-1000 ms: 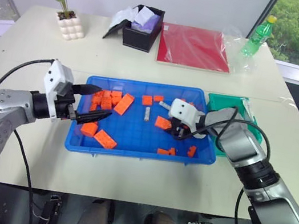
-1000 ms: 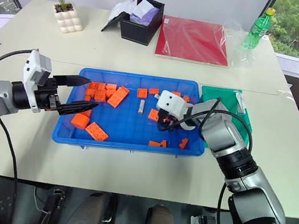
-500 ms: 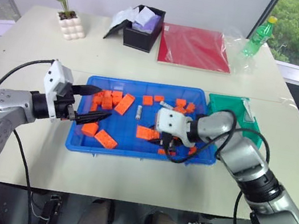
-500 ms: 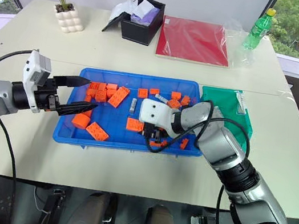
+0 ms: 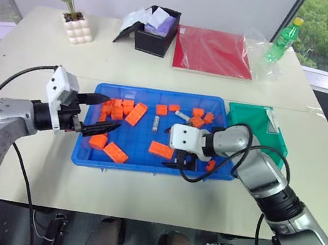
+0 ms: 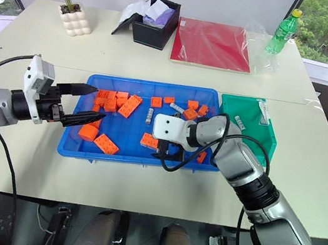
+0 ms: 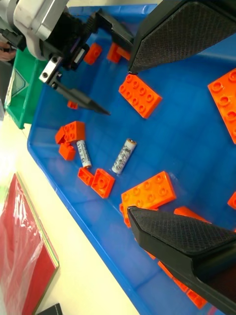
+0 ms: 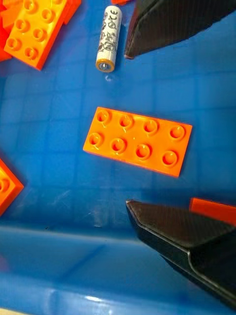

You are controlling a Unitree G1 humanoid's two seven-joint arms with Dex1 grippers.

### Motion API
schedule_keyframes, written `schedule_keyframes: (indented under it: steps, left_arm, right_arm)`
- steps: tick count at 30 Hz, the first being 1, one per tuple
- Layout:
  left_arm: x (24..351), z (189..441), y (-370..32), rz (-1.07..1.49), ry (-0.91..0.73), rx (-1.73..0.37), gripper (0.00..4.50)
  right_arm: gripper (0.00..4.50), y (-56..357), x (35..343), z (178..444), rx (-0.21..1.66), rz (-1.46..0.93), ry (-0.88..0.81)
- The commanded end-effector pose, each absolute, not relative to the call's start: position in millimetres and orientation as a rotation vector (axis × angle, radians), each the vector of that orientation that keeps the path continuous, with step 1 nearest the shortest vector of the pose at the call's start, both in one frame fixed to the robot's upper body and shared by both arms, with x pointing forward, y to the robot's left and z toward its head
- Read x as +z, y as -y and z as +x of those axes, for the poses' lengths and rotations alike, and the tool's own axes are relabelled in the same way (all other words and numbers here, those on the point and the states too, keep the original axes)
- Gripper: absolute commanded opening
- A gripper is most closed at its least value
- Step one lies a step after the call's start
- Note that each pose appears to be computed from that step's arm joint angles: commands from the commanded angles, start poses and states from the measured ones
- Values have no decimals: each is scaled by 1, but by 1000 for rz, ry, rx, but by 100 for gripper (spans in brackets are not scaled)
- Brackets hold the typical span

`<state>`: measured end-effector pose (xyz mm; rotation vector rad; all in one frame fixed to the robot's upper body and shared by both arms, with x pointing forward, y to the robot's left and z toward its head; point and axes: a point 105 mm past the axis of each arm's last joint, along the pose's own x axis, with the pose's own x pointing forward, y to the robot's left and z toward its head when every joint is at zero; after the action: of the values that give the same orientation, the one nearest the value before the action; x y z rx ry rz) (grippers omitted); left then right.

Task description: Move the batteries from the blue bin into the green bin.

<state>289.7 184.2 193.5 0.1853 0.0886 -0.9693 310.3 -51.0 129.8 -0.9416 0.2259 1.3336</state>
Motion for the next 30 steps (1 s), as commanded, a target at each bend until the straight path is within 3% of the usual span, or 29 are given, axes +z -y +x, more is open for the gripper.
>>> schedule_keyframes:
  steps: [1,4,9,20,30]
  left_arm:
    - [205,288,-186,208,-51,-963,450]
    - [205,291,-186,211,-46,-961,450]
    - [206,298,-188,240,-22,-933,450]
    - [206,307,-189,271,35,-855,450]
    - [203,310,-186,268,37,-874,450]
  right_arm:
    - [446,43,163,319,1284,-894,-172]
    - [446,35,189,338,1176,-635,-229]
    - [446,28,190,345,1080,-397,-362]
    - [446,9,170,355,826,-138,-492]
    - [446,7,144,367,687,-187,-509]
